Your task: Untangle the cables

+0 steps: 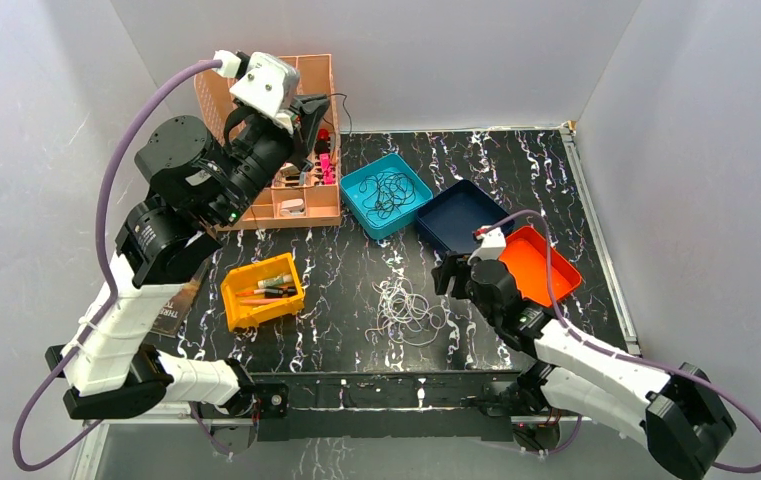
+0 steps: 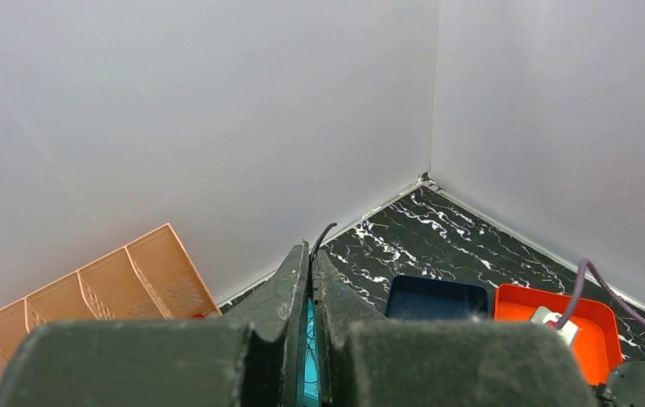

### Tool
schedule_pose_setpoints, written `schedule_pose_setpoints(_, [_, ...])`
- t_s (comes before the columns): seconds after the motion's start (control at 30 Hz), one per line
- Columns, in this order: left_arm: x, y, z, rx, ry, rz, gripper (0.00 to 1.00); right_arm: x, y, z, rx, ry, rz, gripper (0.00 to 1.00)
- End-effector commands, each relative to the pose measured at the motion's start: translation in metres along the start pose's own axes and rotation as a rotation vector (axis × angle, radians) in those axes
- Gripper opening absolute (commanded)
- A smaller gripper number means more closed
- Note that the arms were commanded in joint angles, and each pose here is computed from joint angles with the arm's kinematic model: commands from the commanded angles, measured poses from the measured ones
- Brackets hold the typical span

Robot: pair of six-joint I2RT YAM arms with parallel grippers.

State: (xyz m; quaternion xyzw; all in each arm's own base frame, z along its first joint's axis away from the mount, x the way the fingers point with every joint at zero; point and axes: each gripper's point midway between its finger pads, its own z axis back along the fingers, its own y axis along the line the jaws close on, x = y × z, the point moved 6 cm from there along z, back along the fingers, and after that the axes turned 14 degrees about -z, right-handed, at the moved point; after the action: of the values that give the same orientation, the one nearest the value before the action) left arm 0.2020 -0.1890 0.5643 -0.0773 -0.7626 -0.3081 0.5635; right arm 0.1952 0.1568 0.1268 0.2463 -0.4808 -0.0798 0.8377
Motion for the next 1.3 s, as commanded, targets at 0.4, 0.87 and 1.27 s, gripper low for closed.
schedule_pose_setpoints(0.4, [-0.007,-0.012,-0.012,-0.035,0.012,0.022,0.0,0.085,0.048,0.053,0.21,-0.217,0.053,0.79])
schedule_pose_setpoints(0.87, [-0.026,-0.05,-0.053,-0.153,0.048,0.066,0.0,0.196,0.088,0.14,0.292,-0.481,0.152,0.79])
schedule_pose_setpoints(1.27, [-0.031,-0.072,-0.08,-0.223,0.045,0.095,0.0,0.211,0.12,0.19,0.627,-0.577,0.411,0.84])
